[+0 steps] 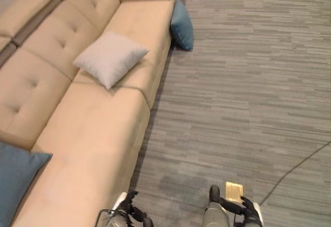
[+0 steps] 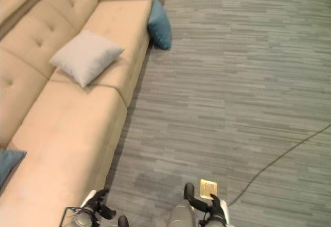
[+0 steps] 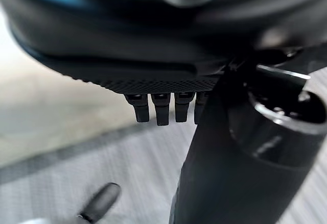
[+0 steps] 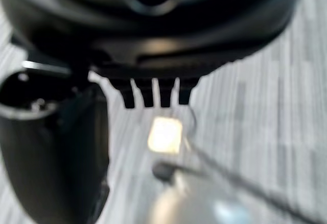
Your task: Pick up all the scattered cushions and arrange them neatly on the sofa.
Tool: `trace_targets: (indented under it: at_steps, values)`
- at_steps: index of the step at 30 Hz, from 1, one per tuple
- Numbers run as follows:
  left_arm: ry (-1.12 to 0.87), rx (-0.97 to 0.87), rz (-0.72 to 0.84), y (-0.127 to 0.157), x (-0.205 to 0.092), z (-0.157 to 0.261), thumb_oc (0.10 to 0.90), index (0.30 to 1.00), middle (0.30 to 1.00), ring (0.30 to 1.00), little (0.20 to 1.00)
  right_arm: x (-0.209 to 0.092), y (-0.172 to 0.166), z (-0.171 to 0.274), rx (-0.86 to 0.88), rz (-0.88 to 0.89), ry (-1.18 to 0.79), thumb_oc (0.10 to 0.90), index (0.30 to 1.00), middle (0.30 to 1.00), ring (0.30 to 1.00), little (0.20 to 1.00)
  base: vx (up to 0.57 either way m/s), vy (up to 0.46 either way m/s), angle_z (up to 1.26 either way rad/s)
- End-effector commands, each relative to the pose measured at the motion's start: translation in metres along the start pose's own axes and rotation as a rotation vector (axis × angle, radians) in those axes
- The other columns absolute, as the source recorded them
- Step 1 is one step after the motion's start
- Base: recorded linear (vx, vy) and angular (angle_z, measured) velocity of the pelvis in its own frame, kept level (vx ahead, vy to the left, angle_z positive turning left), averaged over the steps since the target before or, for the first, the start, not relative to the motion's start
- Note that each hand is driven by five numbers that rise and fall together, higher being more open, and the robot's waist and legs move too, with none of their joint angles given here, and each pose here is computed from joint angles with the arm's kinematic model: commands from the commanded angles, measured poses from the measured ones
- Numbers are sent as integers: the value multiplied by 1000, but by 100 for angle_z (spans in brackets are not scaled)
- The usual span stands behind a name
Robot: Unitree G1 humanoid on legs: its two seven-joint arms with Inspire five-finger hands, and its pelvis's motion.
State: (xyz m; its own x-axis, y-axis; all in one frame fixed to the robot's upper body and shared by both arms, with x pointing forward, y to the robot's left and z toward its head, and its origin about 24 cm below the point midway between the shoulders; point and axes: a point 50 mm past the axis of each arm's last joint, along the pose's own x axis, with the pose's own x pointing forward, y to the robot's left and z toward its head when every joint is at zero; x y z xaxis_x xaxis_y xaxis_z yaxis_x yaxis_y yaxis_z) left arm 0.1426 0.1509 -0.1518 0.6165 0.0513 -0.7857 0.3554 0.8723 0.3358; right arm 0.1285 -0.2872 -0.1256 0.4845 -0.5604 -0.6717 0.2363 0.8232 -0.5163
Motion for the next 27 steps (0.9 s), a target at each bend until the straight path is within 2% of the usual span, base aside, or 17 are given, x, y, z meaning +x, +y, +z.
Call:
trace_targets:
  at_steps: [1, 3, 5, 10, 13, 18, 19, 21, 23, 27]
  values:
    - [65, 2, 132, 42, 0, -22, 800, 900, 900, 900, 900, 3, 2, 26, 69, -18, -107, 800, 900, 900, 900, 900, 307, -662, -28]
    - [48, 76, 103, 38, -1, -21, 800, 900, 900, 900, 900, 3, -1, 30, 50, -26, -134, 800, 900, 900, 900, 900, 342, -640, -40]
    - [-56, 162, 88, 38, 3, 2, 800, 900, 900, 900, 900, 3, -3, 36, 43, -29, -162, 800, 900, 900, 900, 900, 368, -526, -52]
    - [-259, 152, 21, 18, 3, 50, 800, 900, 900, 900, 900, 0, 10, 34, 63, -3, -144, 800, 900, 900, 900, 900, 337, -97, -31]
    - [-282, 201, 19, 18, 3, 52, 800, 900, 900, 900, 900, -1, 14, 33, 59, -1, -140, 800, 900, 900, 900, 900, 413, -26, -22]
    - [-20, 115, 63, 23, -1, -8, 800, 900, 900, 900, 900, -6, 28, 32, 23, 38, -150, 800, 900, 900, 900, 900, 419, 69, -28]
    - [-20, 115, 63, 23, -1, -8, 800, 900, 900, 900, 900, -6, 28, 32, 23, 38, -150, 800, 900, 900, 900, 900, 288, 99, -24]
    - [116, 76, 90, 31, -7, -38, 800, 900, 900, 900, 900, -8, 32, 25, 107, 44, -103, 800, 900, 900, 900, 900, 515, 216, 4]
    - [157, 68, 114, 35, -8, -46, 800, 900, 900, 900, 900, -6, 33, 29, 110, 56, -106, 800, 900, 900, 900, 900, 449, 293, 29]
    - [115, 69, 178, 50, -5, -35, 800, 900, 900, 900, 900, -7, 30, 39, 115, 54, -159, 800, 900, 900, 900, 900, 389, 187, 25]
